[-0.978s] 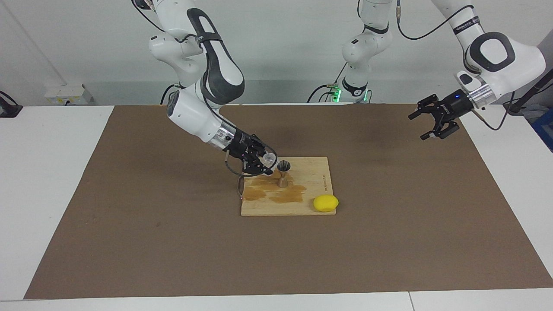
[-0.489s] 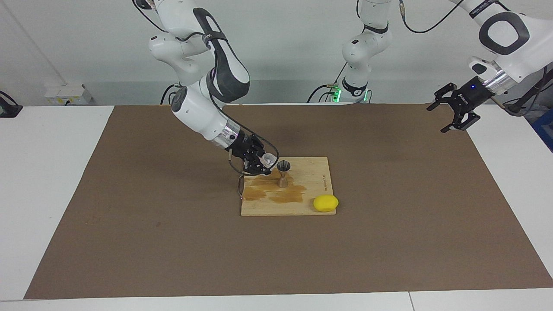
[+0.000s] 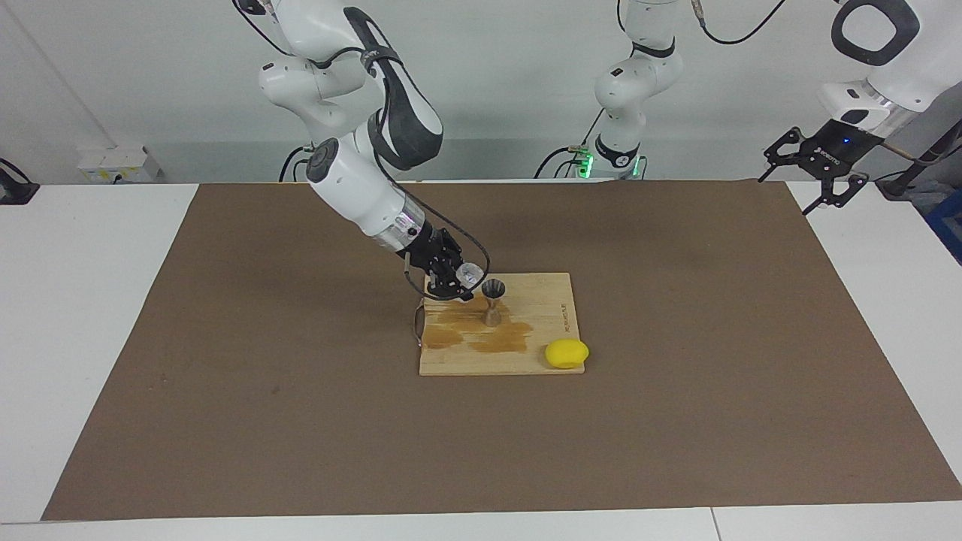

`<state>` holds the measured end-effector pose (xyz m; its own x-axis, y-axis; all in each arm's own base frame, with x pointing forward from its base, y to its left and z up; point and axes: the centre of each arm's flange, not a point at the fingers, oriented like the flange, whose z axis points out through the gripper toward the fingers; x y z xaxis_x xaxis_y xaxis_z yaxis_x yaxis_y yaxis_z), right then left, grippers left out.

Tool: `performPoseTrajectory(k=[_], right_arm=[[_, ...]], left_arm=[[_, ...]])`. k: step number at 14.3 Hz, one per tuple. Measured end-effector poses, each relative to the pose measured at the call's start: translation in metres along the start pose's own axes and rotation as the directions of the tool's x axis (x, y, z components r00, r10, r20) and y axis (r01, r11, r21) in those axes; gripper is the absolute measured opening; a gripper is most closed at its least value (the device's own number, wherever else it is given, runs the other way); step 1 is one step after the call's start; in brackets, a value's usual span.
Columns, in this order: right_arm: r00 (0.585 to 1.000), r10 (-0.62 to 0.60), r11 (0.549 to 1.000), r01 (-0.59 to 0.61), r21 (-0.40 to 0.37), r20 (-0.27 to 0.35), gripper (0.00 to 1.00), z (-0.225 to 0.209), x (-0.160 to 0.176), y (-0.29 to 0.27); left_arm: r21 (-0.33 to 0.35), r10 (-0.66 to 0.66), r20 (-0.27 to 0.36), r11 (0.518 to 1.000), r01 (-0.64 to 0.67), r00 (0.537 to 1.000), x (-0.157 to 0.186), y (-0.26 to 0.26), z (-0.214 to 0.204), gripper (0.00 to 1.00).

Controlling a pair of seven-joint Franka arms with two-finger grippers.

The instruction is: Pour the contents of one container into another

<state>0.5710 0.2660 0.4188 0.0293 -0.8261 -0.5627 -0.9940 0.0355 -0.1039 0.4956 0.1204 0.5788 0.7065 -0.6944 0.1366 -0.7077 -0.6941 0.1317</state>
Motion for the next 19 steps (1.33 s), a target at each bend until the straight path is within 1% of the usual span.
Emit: performPoseTrajectory(k=[3,4,6,8,11,13,14,16,19], right_arm=[[1.000,-0.020,1.000,0.020,0.007,-0.019,0.51,-0.007,-0.010,-0.004],[0.999,-0.033,0.999,0.034,0.006,-0.043,0.51,-0.008,-0.012,-0.004],[0.994,-0.048,0.999,0.048,0.004,-0.096,0.51,-0.008,-0.018,-0.003],[0.992,-0.054,0.999,0.054,-0.003,-0.113,0.51,-0.009,-0.025,-0.003],[0.991,-0.067,0.998,0.067,-0.003,-0.118,0.51,-0.011,-0.032,-0.002],[0.988,-0.074,0.997,0.073,-0.008,-0.139,0.51,-0.007,-0.038,0.002],[0.985,-0.078,0.997,0.078,-0.009,-0.151,0.51,-0.006,-0.040,0.003],[0.981,-0.080,0.997,0.079,-0.009,-0.177,0.51,-0.004,-0.042,0.005],[0.979,-0.066,0.998,0.067,-0.004,-0.194,0.51,-0.004,-0.043,0.005]], left_arm=[[0.058,-0.203,0.045,0.978,0.200,0.978,0.013,0.007,-0.006,1.00],[0.080,-0.267,0.051,0.962,0.263,0.962,0.019,0.010,-0.009,1.00],[0.122,-0.382,0.053,0.920,0.373,0.923,0.030,0.017,-0.016,1.00],[0.157,-0.485,0.047,0.867,0.473,0.874,0.043,0.026,-0.019,1.00],[0.183,-0.574,0.047,0.810,0.557,0.818,0.060,0.037,-0.023,1.00],[0.213,-0.667,0.047,0.734,0.645,0.744,0.071,0.044,-0.025,1.00],[0.223,-0.698,0.048,0.705,0.673,0.715,0.076,0.048,-0.027,1.00],[0.226,-0.719,0.048,0.683,0.694,0.693,0.084,0.049,-0.037,1.00],[0.221,-0.724,0.019,0.676,0.703,0.690,0.089,0.041,-0.052,1.00]])
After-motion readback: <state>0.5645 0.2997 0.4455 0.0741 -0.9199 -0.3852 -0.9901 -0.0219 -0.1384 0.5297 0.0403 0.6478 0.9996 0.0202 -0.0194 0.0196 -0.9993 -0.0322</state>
